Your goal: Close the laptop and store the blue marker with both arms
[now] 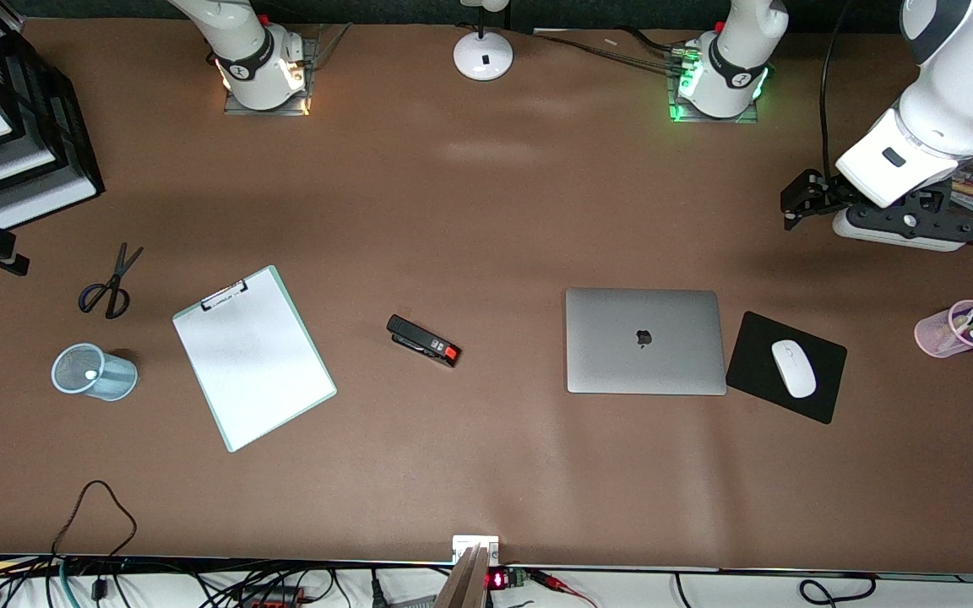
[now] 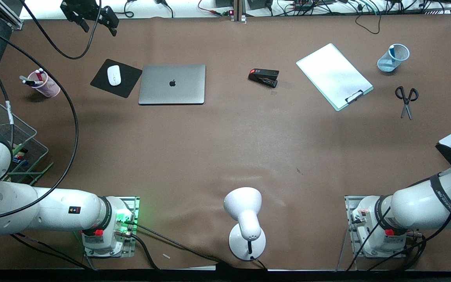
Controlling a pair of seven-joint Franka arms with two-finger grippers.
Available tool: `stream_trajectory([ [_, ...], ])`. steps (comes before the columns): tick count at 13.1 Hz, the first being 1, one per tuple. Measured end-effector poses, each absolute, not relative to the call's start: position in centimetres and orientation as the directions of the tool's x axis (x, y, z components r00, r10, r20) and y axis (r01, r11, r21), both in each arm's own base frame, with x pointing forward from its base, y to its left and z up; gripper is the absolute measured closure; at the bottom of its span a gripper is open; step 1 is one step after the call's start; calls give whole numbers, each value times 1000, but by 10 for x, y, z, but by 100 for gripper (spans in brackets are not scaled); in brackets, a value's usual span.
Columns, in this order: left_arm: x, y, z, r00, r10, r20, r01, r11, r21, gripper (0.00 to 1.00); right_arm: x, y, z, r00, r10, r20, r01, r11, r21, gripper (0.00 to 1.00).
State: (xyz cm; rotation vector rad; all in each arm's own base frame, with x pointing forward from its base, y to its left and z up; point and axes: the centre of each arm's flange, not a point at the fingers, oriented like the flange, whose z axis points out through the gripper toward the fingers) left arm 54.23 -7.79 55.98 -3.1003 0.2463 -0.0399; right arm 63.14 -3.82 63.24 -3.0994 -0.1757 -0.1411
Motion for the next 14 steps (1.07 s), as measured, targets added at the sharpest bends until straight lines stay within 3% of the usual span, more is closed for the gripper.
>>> stream_trajectory([
  [4, 542, -78, 560, 987, -158, 23, -158, -987, -33, 0, 602, -25, 635, 985, 136, 105, 140, -989, -36, 0],
  [14, 542, -78, 560, 987, -158, 23, -158, -987, -33, 0, 590, -25, 641, 990, 103, 97, 105, -994, -12, 0],
])
